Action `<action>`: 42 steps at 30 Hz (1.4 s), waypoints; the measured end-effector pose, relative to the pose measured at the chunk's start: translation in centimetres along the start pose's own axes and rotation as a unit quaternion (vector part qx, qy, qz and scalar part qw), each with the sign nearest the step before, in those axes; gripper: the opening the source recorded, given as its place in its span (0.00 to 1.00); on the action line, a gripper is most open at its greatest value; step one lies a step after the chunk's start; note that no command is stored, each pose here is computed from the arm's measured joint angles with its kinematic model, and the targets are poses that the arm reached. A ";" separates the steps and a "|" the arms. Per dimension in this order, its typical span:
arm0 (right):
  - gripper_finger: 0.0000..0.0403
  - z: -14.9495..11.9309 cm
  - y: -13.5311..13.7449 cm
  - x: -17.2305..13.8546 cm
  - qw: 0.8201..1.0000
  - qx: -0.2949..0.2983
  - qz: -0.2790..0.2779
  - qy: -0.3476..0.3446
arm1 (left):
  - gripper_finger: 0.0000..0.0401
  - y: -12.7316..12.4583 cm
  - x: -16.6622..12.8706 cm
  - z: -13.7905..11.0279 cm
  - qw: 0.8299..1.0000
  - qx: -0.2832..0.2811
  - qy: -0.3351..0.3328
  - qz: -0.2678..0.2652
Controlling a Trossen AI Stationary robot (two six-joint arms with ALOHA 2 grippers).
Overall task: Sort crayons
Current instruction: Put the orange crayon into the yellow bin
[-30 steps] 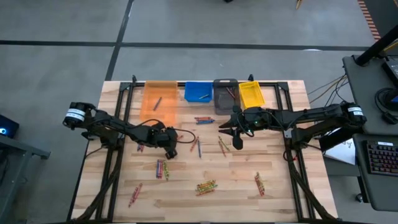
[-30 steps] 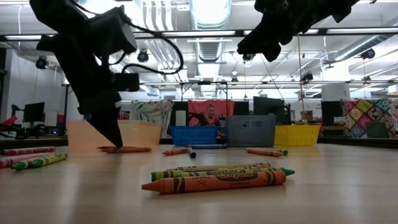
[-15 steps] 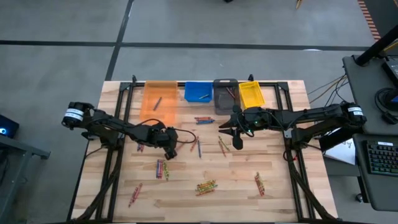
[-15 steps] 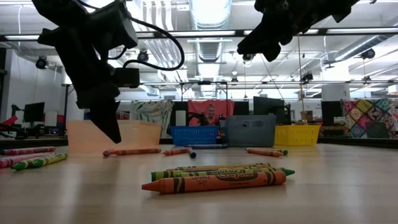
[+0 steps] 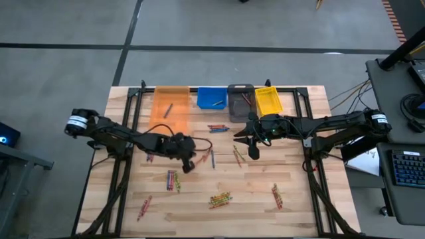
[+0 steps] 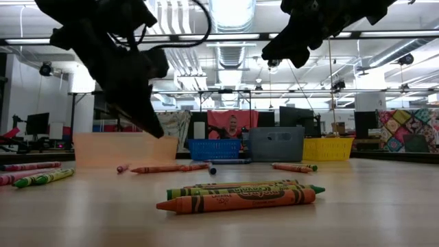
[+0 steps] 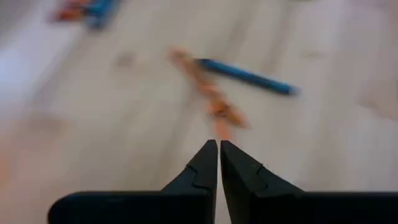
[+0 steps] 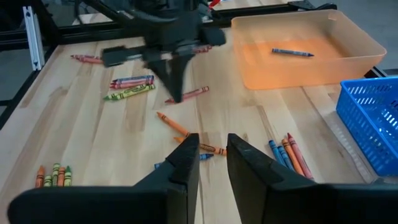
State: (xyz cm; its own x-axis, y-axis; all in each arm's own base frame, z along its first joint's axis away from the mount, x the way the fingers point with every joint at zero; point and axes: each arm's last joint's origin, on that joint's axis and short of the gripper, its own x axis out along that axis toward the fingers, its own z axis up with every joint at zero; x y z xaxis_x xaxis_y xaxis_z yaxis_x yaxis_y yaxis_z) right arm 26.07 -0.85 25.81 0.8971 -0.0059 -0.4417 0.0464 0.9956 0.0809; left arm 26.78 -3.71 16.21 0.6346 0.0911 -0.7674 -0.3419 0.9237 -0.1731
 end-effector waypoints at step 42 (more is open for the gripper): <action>0.17 -0.3 0.0 0.0 1.000 0.005 0.003 0.015 | 0.01 -1.2 3.5 -3.2 0.997 -0.004 0.042 0.067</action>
State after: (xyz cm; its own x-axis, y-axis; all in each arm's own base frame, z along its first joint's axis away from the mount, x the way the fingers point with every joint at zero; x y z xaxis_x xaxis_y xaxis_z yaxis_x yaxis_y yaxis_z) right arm 25.92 -0.81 25.53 0.8840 0.0029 -0.4676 0.0456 0.9947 0.0924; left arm 27.16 -5.70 11.77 0.5234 0.1810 -0.8327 -0.4248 0.9025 -0.0708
